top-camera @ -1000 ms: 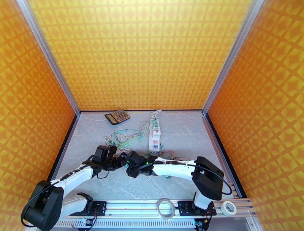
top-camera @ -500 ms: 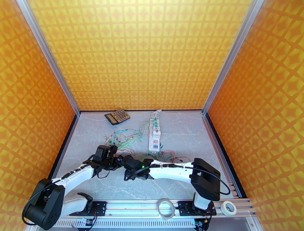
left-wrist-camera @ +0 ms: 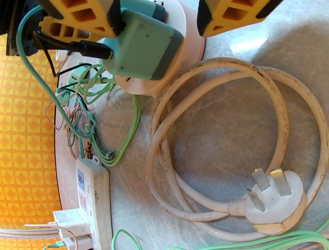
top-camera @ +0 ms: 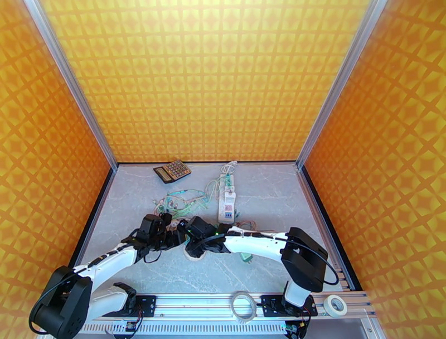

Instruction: Pull the plug off the socket

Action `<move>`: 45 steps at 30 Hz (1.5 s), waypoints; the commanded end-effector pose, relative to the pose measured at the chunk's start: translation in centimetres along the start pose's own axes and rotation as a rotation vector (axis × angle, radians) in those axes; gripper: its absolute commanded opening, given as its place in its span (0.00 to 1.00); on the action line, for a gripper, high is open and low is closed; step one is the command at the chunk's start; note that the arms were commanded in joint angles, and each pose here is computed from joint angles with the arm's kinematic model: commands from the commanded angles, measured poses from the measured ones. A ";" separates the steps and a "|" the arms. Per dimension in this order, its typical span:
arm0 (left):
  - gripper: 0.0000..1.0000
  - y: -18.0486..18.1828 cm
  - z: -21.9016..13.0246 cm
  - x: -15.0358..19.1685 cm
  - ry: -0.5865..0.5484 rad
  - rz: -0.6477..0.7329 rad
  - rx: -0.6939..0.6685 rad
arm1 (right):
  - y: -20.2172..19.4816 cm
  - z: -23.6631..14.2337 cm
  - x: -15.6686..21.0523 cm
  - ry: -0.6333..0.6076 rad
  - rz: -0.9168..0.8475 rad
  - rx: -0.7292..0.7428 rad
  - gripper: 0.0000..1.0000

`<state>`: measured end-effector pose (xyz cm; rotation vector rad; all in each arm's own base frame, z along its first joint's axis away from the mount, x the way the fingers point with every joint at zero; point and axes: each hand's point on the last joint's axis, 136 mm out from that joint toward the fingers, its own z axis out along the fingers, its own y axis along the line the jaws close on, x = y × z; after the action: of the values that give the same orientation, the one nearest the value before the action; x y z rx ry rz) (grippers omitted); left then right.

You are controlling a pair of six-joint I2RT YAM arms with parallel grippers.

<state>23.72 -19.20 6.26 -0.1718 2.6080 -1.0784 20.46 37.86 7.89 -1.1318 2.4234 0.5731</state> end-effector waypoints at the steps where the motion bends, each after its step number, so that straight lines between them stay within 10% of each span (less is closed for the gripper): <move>1: 0.53 8.4 -0.2 7.5 0.207 -0.135 -0.321 | 2.0 -1.2 -4.0 -0.153 -0.010 -0.091 0.15; 12: 0.53 8.6 0.5 8.0 0.219 -0.122 -0.338 | 7.4 0.1 -2.3 -0.102 -0.297 -0.009 0.15; 30: 0.53 9.4 1.1 9.2 0.257 -0.093 -0.390 | 3.2 -1.5 -4.5 -0.168 0.028 -0.172 0.14; 45: 0.53 9.5 1.3 9.1 0.260 -0.095 -0.394 | 7.6 0.4 -2.5 -0.063 -0.245 -0.058 0.14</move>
<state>24.50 -20.75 6.02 -0.1596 2.5731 -1.0461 20.44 37.60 7.97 -1.1672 2.4001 0.3286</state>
